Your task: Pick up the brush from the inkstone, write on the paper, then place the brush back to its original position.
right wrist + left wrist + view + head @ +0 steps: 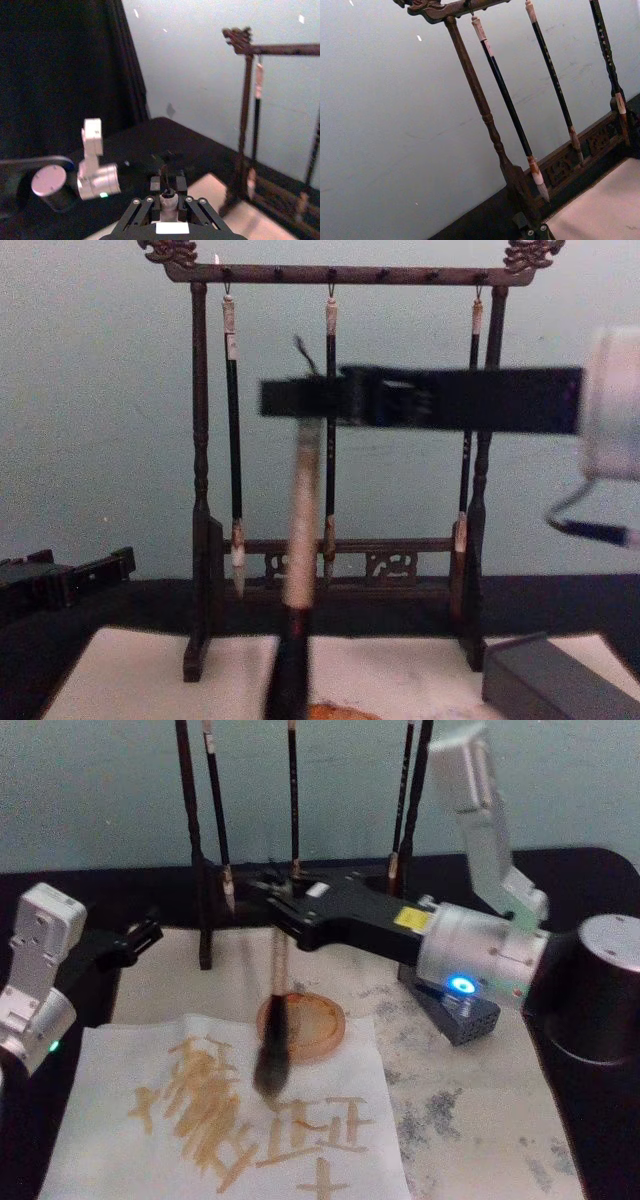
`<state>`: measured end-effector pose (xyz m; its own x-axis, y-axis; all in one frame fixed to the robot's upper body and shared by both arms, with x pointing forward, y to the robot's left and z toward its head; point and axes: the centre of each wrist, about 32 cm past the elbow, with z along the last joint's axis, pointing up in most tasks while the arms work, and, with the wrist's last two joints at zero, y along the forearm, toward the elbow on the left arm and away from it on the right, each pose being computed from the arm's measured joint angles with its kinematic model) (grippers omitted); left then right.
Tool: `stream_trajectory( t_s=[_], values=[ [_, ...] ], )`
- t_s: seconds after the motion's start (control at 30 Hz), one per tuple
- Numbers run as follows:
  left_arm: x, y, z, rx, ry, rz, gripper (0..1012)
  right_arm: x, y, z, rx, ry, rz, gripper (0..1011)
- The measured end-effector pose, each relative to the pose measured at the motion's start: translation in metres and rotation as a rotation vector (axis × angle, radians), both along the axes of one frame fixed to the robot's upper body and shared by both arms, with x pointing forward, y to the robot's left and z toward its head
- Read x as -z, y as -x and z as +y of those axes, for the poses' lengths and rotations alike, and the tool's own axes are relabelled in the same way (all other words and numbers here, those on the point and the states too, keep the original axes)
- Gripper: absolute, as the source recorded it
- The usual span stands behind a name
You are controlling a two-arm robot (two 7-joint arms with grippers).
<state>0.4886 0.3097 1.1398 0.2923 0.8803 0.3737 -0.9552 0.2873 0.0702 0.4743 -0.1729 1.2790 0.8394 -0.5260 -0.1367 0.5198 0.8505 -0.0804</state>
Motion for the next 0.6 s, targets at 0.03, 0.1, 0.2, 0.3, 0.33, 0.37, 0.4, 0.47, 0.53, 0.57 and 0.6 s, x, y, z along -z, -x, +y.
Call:
stream_trajectory(
  t_s=[0.03, 0.1, 0.2, 0.3, 0.33, 0.37, 0.4, 0.47, 0.53, 0.57, 0.6],
  values=[
    [0.0000, 0.0000, 0.0000, 0.000, 0.000, 0.000, 1002, -0.001, -0.004, 0.005, -0.012, -0.010, -0.003, 182],
    [0.0000, 0.0000, 0.0000, 0.000, 0.000, 0.000, 1002, -0.002, -0.007, 0.010, -0.025, -0.018, -0.004, 182],
    [0.0000, 0.0000, 0.0000, 0.000, 0.000, 0.000, 1002, -0.001, -0.015, 0.021, -0.059, -0.030, 0.000, 182],
    [0.0000, 0.0000, 0.0000, 0.000, 0.000, 0.000, 1000, 0.000, -0.022, 0.033, -0.091, -0.030, 0.007, 182],
    [0.0000, 0.0000, 0.0000, 0.000, 0.000, 0.000, 1000, 0.001, -0.023, 0.035, -0.098, -0.029, 0.010, 182],
    [0.0000, 0.0000, 0.0000, 0.000, 0.000, 0.000, 1002, 0.002, -0.025, 0.040, -0.109, -0.025, 0.016, 182],
    [0.0000, 0.0000, 0.0000, 0.000, 0.000, 0.000, 1000, 0.002, -0.025, 0.040, -0.109, -0.025, 0.016, 181],
    [0.0000, 0.0000, 0.0000, 0.000, 0.000, 0.000, 1002, 0.007, -0.028, 0.047, -0.123, -0.013, 0.033, 182],
    [0.0000, 0.0000, 0.0000, 0.000, 0.000, 0.000, 1002, 0.008, -0.028, 0.047, -0.124, -0.009, 0.037, 182],
    [0.0000, 0.0000, 0.0000, 0.000, 0.000, 0.000, 1002, 0.010, -0.029, 0.048, -0.124, -0.002, 0.042, 182],
    [0.0000, 0.0000, 0.0000, 0.000, 0.000, 0.000, 1000, 0.012, -0.028, 0.048, -0.123, 0.003, 0.050, 182]
  ],
)
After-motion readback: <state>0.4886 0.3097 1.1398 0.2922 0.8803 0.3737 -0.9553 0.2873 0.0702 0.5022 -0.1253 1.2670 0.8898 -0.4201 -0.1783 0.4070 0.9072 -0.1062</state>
